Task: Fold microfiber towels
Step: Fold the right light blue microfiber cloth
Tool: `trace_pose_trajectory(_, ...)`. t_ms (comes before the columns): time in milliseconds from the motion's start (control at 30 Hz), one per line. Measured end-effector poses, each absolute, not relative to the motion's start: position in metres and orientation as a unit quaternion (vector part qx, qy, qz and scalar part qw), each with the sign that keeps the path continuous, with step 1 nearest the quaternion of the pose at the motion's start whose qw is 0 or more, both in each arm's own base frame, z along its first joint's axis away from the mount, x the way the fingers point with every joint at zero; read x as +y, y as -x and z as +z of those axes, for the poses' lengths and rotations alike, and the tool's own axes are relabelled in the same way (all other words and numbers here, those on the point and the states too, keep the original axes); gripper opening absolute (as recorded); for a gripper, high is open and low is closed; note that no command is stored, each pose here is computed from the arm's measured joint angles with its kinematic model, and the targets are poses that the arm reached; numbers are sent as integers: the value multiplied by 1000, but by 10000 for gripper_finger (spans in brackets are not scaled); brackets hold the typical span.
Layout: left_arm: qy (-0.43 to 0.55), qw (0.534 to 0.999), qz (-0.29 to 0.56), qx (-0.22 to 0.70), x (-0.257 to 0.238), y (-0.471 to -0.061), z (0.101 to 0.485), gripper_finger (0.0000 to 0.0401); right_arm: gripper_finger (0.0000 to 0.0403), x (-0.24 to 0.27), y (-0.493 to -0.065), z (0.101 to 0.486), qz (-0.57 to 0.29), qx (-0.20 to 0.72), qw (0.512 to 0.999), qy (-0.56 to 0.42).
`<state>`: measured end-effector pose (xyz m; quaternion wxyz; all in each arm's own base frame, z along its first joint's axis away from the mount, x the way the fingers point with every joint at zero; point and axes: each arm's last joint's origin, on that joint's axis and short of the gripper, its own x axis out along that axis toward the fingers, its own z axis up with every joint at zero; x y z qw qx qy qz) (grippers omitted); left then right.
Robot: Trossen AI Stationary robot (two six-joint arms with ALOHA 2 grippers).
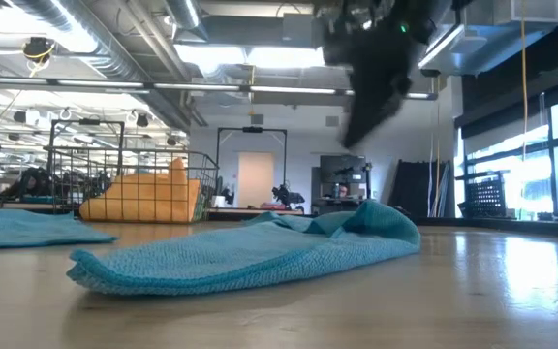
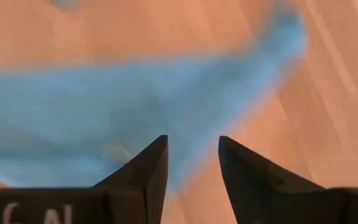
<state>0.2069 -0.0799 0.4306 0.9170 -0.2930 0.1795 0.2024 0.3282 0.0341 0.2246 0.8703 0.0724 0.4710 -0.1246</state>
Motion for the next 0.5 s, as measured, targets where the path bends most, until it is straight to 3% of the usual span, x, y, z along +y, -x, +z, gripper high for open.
trace_pose_trajectory(100, 297, 915, 210, 172, -79, -207, 431, 150, 145, 46, -329, 205, -68, 412, 909, -8)
trace_pose_trajectory(233, 305, 914, 215, 161, -79, -207, 432, 150, 152, 49, -324, 170, -21, 434, 900, 8)
trace_pose_trajectory(367, 308, 914, 213, 158, -80, -208, 433, 150, 175, 49, -323, 166, -33, 440, 897, -12)
trace_pose_trajectory(500, 306, 914, 214, 159, -79, -208, 433, 150, 208, 50, -334, 170, -54, 386, 920, -43)
